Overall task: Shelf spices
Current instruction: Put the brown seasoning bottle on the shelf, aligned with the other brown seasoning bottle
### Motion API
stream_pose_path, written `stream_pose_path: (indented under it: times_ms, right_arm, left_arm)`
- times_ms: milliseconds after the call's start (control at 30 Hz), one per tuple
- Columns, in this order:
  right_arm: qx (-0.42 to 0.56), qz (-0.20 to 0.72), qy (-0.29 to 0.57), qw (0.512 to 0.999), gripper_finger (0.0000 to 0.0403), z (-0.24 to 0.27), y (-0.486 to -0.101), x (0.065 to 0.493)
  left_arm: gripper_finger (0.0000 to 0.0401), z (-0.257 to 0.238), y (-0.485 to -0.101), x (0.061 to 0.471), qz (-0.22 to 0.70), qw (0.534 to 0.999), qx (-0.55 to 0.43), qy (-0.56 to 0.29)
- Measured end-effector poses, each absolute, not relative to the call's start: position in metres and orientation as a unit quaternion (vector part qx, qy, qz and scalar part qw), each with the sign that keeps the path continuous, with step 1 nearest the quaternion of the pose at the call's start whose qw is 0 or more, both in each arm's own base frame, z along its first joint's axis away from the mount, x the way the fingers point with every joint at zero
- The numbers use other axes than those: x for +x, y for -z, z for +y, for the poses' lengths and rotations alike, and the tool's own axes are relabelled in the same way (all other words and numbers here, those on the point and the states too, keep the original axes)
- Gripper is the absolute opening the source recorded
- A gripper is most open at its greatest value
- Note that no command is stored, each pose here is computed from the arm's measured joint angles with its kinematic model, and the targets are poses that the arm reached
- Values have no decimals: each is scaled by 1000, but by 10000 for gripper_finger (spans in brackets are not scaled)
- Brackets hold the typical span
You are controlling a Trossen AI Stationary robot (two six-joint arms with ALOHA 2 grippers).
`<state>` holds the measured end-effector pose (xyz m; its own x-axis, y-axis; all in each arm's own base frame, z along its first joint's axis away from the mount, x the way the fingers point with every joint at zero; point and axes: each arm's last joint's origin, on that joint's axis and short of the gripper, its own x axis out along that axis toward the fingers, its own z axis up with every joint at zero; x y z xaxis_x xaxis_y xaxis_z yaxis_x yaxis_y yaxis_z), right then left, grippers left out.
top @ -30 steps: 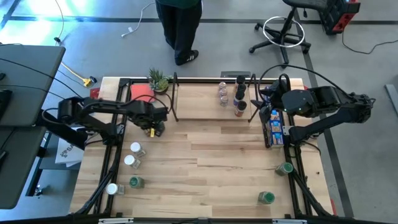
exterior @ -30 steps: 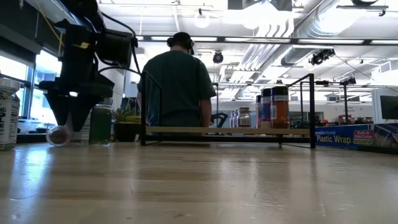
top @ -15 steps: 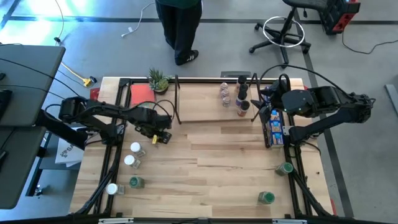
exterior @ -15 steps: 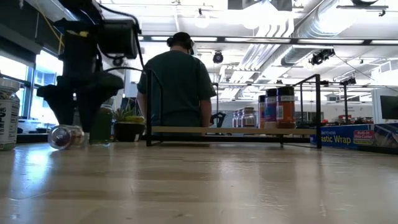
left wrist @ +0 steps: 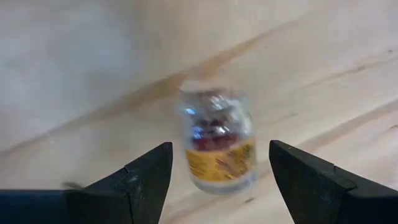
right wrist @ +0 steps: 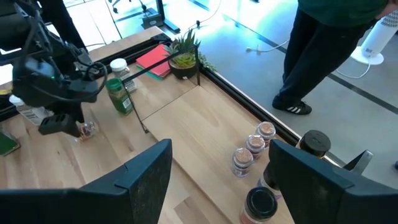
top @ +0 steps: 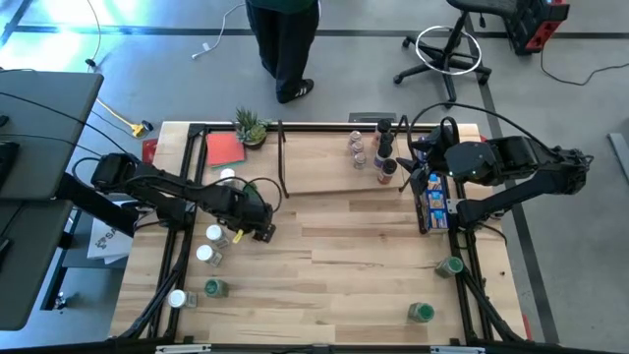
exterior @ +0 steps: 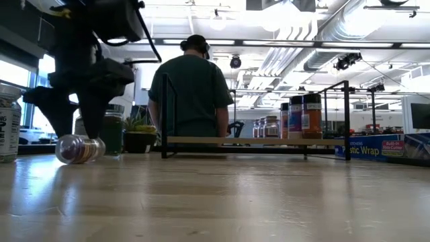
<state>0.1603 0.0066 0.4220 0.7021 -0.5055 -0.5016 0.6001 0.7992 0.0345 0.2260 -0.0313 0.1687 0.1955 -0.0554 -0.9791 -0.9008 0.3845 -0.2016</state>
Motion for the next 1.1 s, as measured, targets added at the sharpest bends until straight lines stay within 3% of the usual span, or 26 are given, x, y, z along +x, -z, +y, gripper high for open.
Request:
stream_pose_path:
  times_ms: [367, 500, 633, 733, 933, 1100]
  right_arm:
    - [97, 241, 301, 917, 263, 7, -422, 160]
    - [96, 242, 301, 917, 263, 7, -422, 160]
    - [96, 242, 301, 917, 263, 7, -422, 160]
    - [103, 241, 300, 917, 263, 7, -422, 160]
    - [116, 251, 262, 924, 263, 9, -422, 162]
    - [113, 246, 162, 949, 263, 15, -428, 168]
  left_arm:
    - [249, -49, -158, 228, 526, 634, -430, -368]
    - [230, -51, -146, 235, 535, 626, -433, -367]
    - [184, -53, -145, 242, 524, 641, -445, -342]
    - [182, -56, -152, 244, 515, 656, -447, -323]
    - [182, -72, -199, 259, 488, 748, -392, -220]
    - [182, -81, -261, 282, 392, 847, -327, -147]
